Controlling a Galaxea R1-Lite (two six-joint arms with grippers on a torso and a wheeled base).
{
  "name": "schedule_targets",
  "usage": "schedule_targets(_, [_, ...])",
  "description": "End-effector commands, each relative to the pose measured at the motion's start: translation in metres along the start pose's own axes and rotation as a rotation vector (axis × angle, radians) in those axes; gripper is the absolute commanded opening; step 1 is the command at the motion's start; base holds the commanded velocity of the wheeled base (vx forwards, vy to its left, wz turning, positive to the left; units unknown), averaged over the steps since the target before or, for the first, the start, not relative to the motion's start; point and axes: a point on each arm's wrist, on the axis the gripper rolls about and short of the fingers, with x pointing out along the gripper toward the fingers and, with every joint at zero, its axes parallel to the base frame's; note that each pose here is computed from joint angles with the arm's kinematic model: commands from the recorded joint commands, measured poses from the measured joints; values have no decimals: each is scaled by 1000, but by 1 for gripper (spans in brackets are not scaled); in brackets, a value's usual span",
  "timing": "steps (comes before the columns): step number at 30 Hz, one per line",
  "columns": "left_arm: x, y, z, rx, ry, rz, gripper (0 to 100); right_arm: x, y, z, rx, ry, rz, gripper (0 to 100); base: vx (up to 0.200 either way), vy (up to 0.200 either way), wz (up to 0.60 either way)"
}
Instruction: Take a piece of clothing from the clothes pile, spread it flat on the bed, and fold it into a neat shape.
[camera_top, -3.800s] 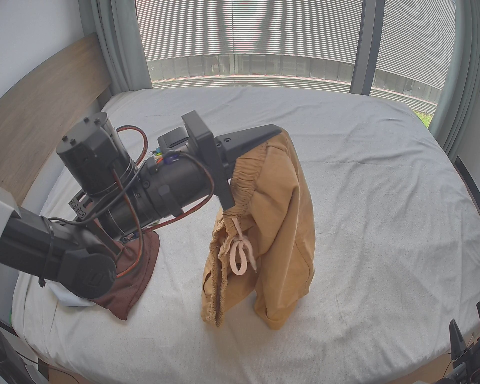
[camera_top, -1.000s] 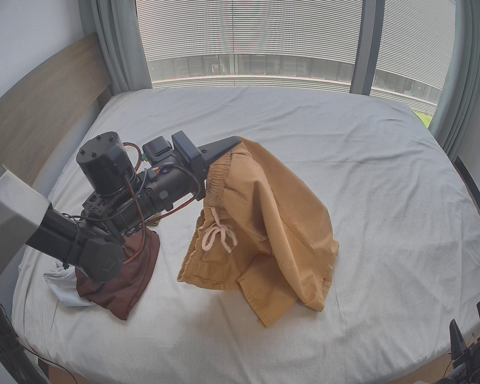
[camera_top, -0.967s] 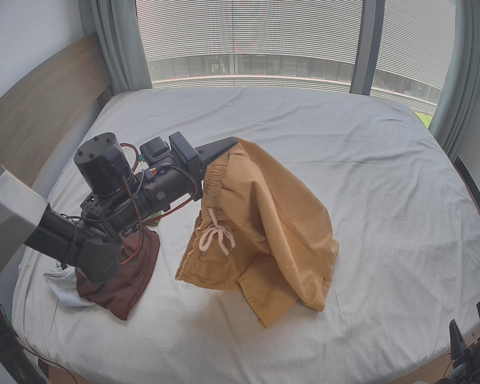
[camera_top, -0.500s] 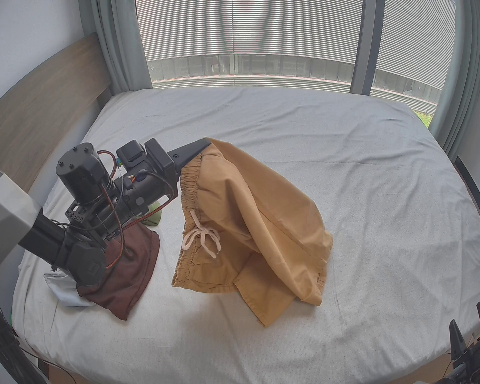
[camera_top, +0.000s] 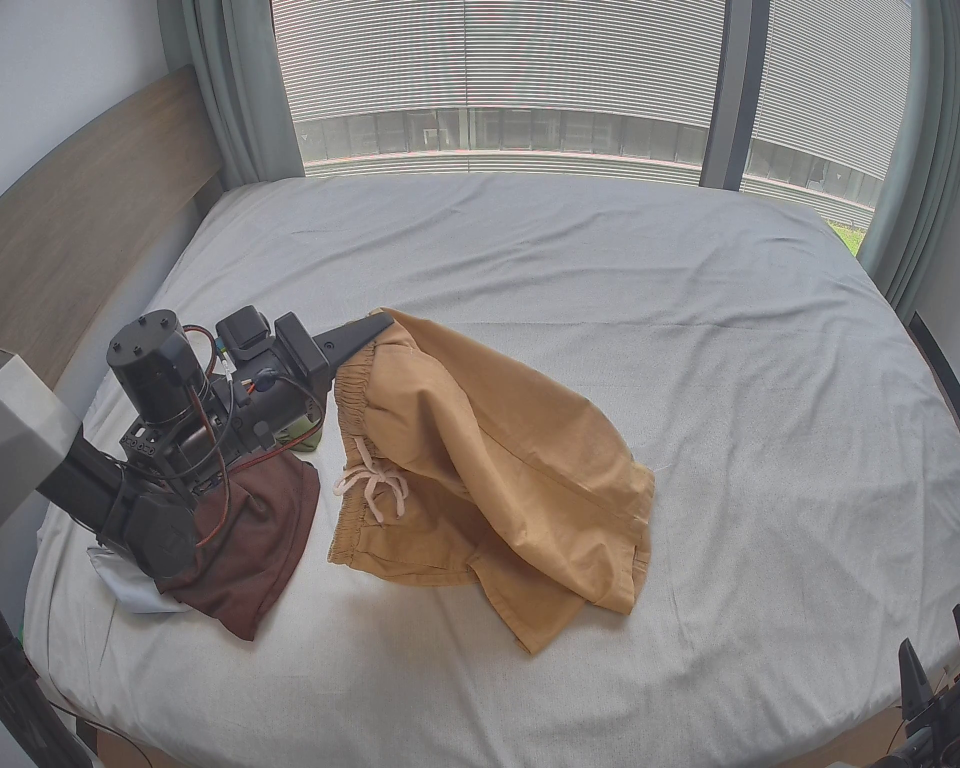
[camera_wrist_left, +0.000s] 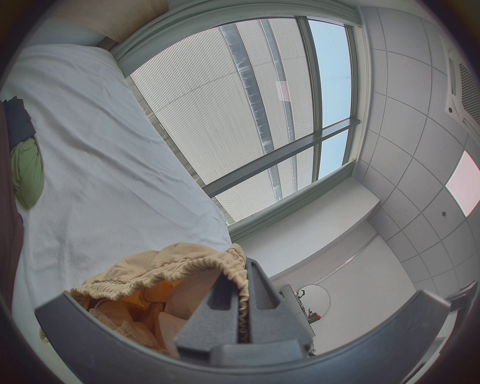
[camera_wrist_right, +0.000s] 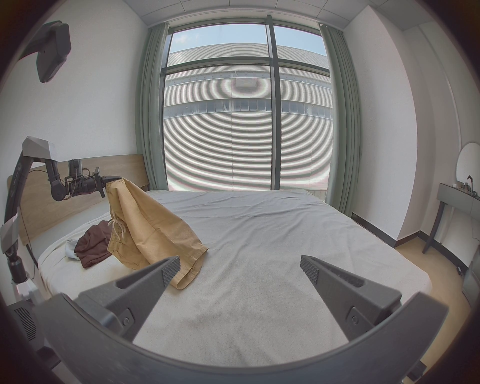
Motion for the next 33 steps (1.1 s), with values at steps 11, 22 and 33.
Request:
schedule_targets(11, [-5, 6, 0, -2, -4, 23, 0, 1, 0, -5, 10, 9, -2, 100, 0, 0, 0])
schedule_targets(22, [-5, 6, 0, -1, -4, 24, 0, -4, 0, 18, 12, -108, -1, 100, 0, 0, 0])
schedule_targets(33, [-6, 6, 3, 4, -14, 25, 0, 38, 5, 110, 180, 27, 250, 100, 0, 0, 0])
